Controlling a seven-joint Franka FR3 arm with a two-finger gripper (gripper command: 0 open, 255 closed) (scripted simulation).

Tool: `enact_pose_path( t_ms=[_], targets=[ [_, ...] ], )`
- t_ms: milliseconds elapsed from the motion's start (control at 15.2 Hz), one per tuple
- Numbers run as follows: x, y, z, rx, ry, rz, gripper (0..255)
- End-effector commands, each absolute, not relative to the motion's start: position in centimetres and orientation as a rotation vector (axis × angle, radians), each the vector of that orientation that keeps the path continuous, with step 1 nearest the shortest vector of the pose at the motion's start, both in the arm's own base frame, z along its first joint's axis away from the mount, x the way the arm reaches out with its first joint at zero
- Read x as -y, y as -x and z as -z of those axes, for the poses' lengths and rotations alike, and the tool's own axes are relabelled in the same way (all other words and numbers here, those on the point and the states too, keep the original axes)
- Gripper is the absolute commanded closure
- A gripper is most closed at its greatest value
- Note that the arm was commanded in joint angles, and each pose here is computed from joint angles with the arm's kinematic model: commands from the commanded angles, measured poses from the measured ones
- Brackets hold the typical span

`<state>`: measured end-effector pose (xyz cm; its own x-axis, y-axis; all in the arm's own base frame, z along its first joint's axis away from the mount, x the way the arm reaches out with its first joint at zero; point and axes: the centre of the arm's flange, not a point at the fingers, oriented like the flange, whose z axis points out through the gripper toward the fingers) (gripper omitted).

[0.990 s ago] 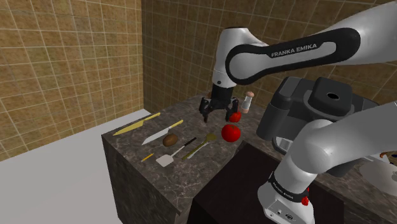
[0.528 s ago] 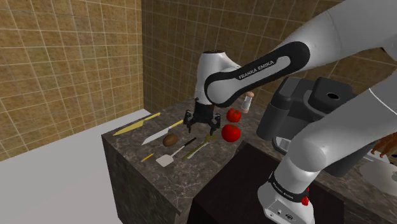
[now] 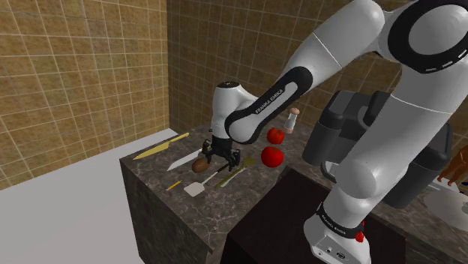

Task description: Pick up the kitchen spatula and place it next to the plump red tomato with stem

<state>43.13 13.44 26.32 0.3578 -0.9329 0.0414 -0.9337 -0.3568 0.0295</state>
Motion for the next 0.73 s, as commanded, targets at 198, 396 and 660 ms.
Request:
enact_pose_path(
  t_ms=[198,396,660],
  targets=[
    [-13.6,-46.9,-20.5,2.0,-2.365,-0.051,0],
    [-13.2,-49.2,-17.3,2.131,-2.247,-0.064,0],
    [-13.1,-49.2,-15.2,2.131,-2.247,-0.064,0]
  ],
)
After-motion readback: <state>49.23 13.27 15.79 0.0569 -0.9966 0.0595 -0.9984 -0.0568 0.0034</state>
